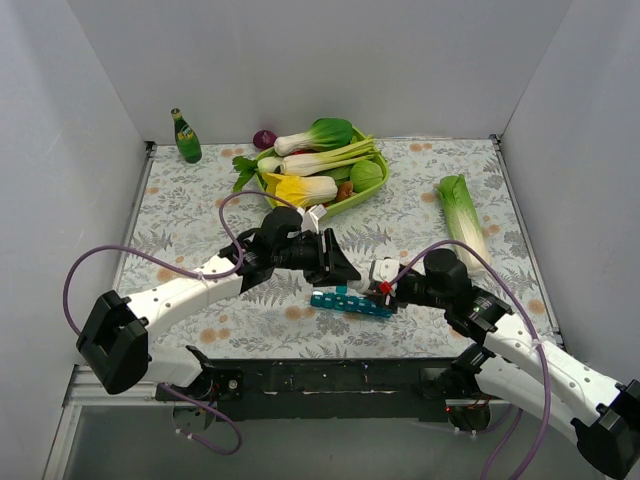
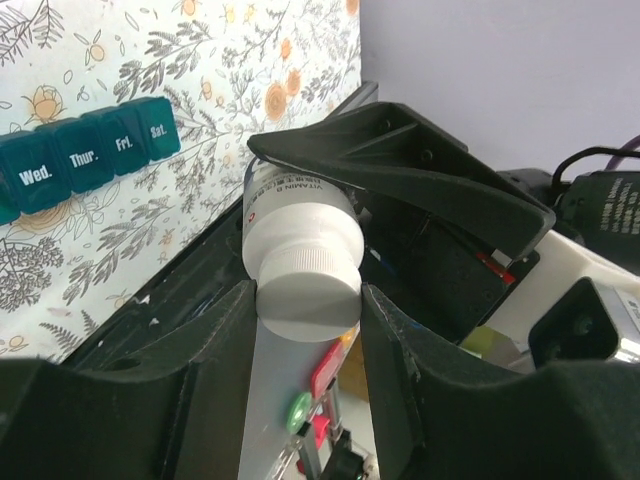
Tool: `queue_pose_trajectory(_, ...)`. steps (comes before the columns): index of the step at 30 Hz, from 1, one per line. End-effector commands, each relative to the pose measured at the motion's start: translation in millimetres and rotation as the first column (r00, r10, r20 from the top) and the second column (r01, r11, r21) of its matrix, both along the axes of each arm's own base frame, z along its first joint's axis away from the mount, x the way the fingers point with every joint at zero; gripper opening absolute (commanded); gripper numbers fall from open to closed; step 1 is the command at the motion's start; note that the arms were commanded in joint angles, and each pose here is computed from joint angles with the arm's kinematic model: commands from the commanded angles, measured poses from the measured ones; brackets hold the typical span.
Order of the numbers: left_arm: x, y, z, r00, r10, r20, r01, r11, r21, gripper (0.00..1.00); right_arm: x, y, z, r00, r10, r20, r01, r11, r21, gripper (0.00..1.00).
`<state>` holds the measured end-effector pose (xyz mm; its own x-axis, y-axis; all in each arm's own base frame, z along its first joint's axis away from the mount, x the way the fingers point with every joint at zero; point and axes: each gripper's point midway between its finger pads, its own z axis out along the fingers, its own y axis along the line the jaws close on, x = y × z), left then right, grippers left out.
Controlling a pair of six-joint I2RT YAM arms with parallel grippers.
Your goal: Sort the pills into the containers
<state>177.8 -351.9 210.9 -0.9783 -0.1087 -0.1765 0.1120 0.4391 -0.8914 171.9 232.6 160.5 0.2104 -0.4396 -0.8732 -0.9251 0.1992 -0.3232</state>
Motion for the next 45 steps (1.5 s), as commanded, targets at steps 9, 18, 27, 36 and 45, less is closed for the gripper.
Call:
queue_pose_trajectory(9,-2.1,8.3,0.0,0.998,-0.039,-0.055,0.041,0.999,0.034,0.05,1.1,11.9,47.8,0.991,0.054,0.123,-0.062,0.996,0.059,0.04)
queue_pose_trajectory(18,1.3,-2.4,8.3,0.993,-0.026,-0.112,0.022,0.999,-0.030,0.02,4.2,13.9,48.3,0.994,0.031,0.109,-0.039,0.997,0.070,0.03)
queue_pose_trajectory(27,7.3,4.1,-8.3,0.997,0.019,-0.079,-0.011,0.995,0.096,0.01,10.4,10.8,41.7,0.997,-0.009,0.078,0.006,0.999,0.041,0.02)
queue_pose_trajectory(36,4.2,0.5,-10.9,0.999,0.003,-0.055,0.004,0.993,0.115,0.01,2.3,19.2,48.0,1.000,0.007,-0.022,-0.005,0.996,0.085,0.02)
queue_pose_trajectory(45,-27.4,-1.1,5.1,0.982,-0.190,0.009,0.191,0.981,-0.038,0.01,-27.9,33.7,66.3,0.975,0.144,-0.168,-0.107,0.971,0.213,0.02)
